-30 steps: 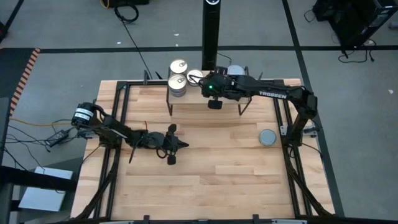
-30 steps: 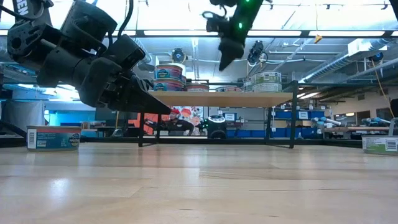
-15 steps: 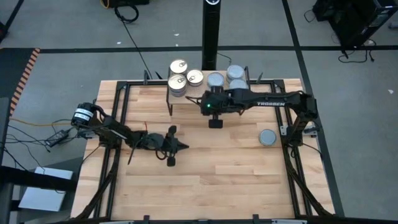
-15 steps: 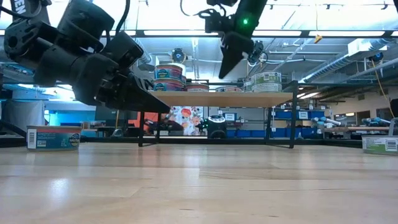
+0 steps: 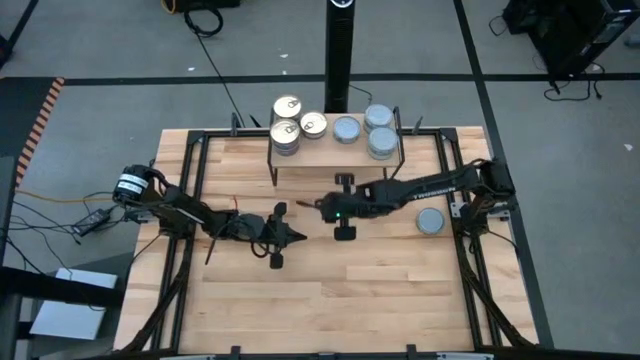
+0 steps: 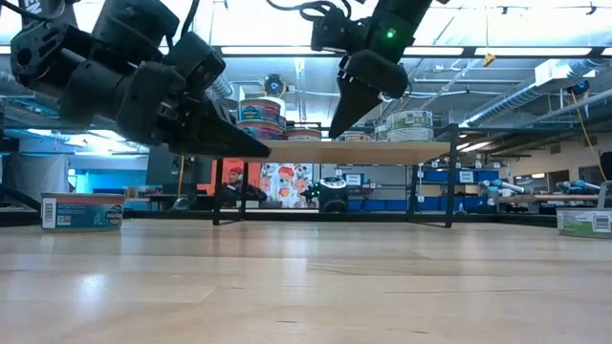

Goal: Stack canned seafood by type on shelf
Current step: Stack the blue pink tuna can on the right blue tuna can on the shelf

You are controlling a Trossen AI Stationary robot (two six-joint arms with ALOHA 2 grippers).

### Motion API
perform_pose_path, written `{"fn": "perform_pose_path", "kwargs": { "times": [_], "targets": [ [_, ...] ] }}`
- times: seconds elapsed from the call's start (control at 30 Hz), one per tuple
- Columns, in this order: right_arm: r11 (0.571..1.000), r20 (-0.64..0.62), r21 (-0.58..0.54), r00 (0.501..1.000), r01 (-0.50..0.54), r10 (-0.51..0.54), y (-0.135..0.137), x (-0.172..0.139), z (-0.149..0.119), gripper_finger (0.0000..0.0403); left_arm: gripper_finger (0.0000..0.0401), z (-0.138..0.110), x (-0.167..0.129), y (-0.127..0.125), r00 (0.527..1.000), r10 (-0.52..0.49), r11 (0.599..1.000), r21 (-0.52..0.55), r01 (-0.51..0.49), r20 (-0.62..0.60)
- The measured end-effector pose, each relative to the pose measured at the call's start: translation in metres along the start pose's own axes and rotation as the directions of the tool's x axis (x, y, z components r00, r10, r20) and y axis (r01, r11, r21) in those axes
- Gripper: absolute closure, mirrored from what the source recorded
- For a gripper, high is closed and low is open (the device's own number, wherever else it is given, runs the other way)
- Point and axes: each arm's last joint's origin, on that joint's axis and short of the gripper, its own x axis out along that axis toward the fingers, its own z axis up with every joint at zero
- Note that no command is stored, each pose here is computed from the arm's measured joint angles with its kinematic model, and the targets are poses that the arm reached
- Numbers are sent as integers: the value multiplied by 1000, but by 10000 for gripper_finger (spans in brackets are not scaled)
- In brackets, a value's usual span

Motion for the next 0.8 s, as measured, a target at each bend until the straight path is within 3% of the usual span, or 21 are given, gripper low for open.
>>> {"fn": "perform_pose_path", "kwargs": {
  "times": [0.3, 0.57, 0.7, 0.8],
  "targets": [
    [997, 128, 64, 991, -48, 39, 39, 27, -22, 399, 399, 19, -16, 2, 998, -30, 999, 13, 30, -60],
    [987, 199, 147, 979, -60, 30, 68, 28, -37, 399, 399, 38, -44, 4, 964, -44, 997, -67, 28, -262],
    [987, 173, 159, 984, 12, -40, 78, 28, -48, 399, 399, 42, -56, 0, 902, -55, 992, -125, 1, -427],
    [983, 148, 181, 987, 28, -56, 81, 31, -57, 399, 399, 42, -65, -6, 825, -48, 985, -163, -54, -562]
  ]
}}
